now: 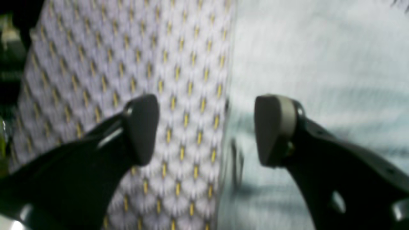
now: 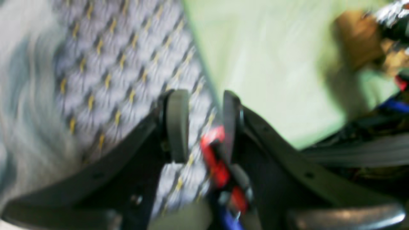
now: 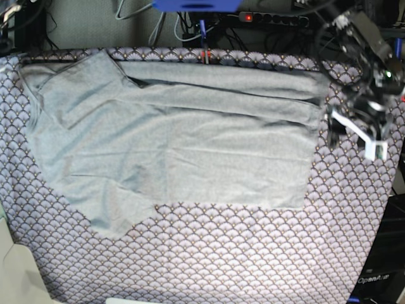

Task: Fold the T-shirt properly
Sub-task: 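Reach both grippers to the shirt's hem and grasp it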

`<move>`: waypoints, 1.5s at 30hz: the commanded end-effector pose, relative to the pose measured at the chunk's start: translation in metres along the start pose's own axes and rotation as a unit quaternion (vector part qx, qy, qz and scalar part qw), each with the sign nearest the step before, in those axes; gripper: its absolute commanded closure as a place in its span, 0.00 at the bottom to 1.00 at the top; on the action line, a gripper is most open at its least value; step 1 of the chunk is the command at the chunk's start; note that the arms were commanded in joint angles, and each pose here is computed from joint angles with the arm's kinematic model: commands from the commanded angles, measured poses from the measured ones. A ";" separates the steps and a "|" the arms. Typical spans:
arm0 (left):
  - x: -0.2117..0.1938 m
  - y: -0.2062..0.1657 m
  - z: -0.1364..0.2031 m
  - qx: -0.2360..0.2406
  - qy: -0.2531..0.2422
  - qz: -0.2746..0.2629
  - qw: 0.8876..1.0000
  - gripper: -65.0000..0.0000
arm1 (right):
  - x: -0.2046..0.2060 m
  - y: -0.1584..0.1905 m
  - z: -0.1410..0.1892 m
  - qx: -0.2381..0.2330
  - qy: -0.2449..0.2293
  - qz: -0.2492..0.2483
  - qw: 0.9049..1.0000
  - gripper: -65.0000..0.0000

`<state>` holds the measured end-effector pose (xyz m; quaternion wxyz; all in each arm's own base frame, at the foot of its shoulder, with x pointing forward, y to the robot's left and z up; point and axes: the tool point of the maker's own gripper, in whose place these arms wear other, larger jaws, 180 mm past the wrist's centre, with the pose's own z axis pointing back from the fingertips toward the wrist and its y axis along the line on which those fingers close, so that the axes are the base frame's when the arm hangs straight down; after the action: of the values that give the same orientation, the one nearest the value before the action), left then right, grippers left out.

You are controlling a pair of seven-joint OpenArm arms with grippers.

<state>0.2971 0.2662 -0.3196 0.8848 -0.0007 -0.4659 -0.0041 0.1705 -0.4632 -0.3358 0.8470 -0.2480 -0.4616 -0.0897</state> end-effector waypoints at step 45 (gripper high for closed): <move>0.070 -0.082 -0.155 -0.120 -0.013 0.016 0.993 0.30 | 0.108 0.226 -0.155 0.234 0.036 0.056 0.970 0.44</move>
<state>0.4491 0.1807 -0.3748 0.8898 -0.1147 -0.4395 -0.0437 0.4203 -0.3263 -0.4123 0.9131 -0.0524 -0.3992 0.0646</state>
